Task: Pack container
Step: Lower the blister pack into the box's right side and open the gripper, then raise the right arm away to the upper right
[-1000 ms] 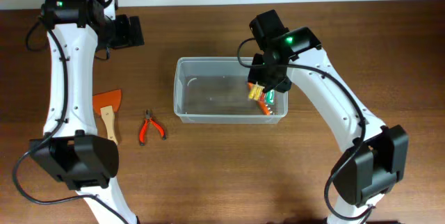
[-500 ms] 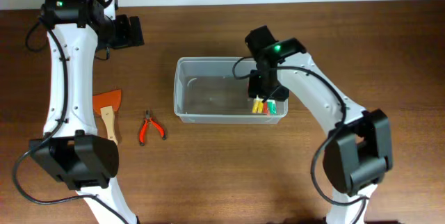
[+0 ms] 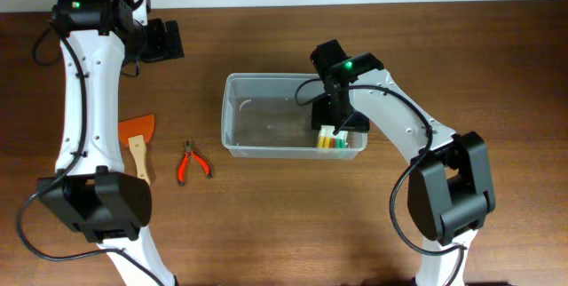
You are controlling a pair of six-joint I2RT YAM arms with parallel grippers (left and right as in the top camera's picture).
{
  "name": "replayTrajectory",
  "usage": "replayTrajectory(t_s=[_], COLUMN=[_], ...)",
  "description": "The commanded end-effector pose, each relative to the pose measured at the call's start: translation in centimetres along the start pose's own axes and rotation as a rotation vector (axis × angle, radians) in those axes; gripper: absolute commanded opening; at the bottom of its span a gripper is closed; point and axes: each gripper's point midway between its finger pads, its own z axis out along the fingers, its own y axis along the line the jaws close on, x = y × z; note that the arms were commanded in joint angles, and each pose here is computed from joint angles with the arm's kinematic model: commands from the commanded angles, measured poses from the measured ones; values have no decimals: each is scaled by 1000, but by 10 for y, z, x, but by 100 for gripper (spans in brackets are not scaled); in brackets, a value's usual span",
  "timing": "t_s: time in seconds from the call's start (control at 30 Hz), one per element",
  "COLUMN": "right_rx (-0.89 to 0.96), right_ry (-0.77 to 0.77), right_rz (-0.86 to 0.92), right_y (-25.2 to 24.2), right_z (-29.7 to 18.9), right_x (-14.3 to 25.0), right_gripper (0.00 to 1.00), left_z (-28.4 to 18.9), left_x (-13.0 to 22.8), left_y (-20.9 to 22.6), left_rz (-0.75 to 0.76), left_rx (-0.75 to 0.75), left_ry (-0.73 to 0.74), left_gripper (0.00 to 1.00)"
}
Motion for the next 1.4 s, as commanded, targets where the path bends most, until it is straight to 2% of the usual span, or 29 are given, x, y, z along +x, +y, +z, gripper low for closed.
replayTrajectory(t_s=[0.0, 0.13, 0.27, 0.37, 0.53, 0.77, 0.87, 1.07, 1.37], right_rx=[5, -27, -18, -4, 21, 106, 129, 168, 161], right_ry=[-25, -122, -258, -340, -440, -417, -398, -382, -386], right_rz=[-29, -53, -7, 69, 230, 457, 432, 272, 307], right_y=[2, 10, -4, -36, -125, -241, -265, -273, -272], right_z=[-5, -46, -112, -161, -218, -222, -220, -220, -220], right_x=[-6, -33, -67, -86, -109, -103, -98, -97, -97], right_gripper=[77, 77, 80, 85, 99, 99, 99, 99, 99], left_z=[-7, -7, -7, -7, -7, -7, -7, -7, -7], left_x=[-3, -3, -3, -3, -3, -3, -3, -3, -3], left_y=[1, 1, 1, 1, 1, 1, 1, 1, 1], left_rz=[6, 6, 6, 6, 6, 6, 6, 6, 6], left_rx=[-7, -7, -7, -7, -7, -7, -7, -7, -7], left_ry=[-20, -20, -20, -20, -20, -20, -20, -20, -20], left_gripper=[99, 99, 99, 99, 99, 99, 99, 99, 99])
